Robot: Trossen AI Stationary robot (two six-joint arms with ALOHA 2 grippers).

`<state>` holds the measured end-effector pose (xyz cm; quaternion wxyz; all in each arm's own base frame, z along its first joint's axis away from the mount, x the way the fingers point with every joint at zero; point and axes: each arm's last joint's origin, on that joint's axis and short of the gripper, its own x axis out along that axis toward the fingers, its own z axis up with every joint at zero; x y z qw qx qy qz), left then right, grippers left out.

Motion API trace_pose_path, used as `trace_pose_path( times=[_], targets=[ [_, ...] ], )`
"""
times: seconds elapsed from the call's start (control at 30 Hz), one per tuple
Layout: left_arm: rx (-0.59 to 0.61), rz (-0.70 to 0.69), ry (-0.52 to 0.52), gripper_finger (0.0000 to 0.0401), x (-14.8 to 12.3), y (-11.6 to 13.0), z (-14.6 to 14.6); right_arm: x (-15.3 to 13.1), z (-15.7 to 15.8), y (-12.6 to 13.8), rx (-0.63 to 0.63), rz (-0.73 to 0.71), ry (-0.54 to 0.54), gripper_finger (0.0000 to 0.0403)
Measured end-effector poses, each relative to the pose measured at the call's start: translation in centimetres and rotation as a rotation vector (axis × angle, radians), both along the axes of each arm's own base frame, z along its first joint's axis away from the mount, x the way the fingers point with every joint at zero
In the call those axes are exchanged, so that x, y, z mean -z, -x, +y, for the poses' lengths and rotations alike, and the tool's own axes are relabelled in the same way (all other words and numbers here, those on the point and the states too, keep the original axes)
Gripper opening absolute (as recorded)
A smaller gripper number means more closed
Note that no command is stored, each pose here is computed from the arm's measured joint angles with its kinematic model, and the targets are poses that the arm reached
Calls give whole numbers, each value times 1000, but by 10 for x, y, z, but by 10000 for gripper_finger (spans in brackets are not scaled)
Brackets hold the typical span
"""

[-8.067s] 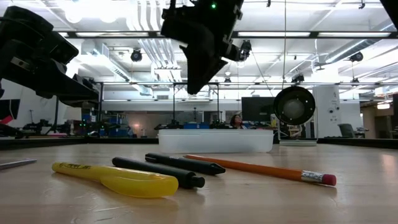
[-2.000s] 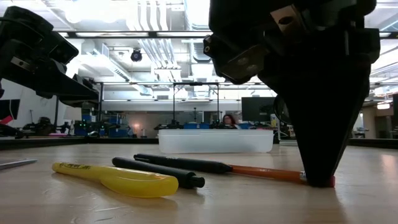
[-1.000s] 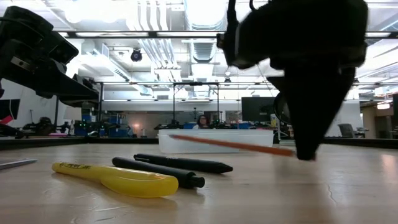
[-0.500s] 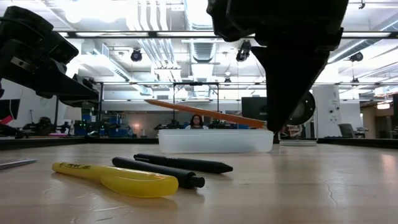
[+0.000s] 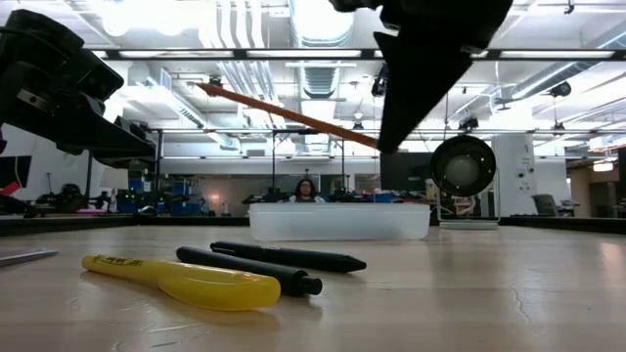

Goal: Pick & place school supplies into a supply box
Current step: Put the orange pencil into the transparent supply box

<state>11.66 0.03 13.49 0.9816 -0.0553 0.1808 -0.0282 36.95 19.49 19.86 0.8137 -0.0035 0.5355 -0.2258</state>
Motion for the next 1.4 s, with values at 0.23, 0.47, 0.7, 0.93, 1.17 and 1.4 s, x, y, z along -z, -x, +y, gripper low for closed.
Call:
trace_pose_path(
  times=[0.23, 0.47, 0.7, 0.93, 1.17, 1.4],
  targets=[
    [0, 0, 0, 99, 0, 0, 0, -1, -10, -5, -85, 20, 112, 12],
    [0, 0, 0, 99, 0, 0, 0, -1, -28, -6, -102, 94, 210, 12],
    [0, 0, 0, 99, 0, 0, 0, -3, -47, -5, -86, 167, 313, 12],
    [0, 0, 0, 99, 0, 0, 0, -4, -67, -9, -66, 188, 334, 12],
    [0, 0, 0, 99, 0, 0, 0, -7, -96, 13, -26, 198, 349, 12],
    [0, 0, 0, 99, 0, 0, 0, 6, -110, 24, -144, 122, 313, 12]
  ],
)
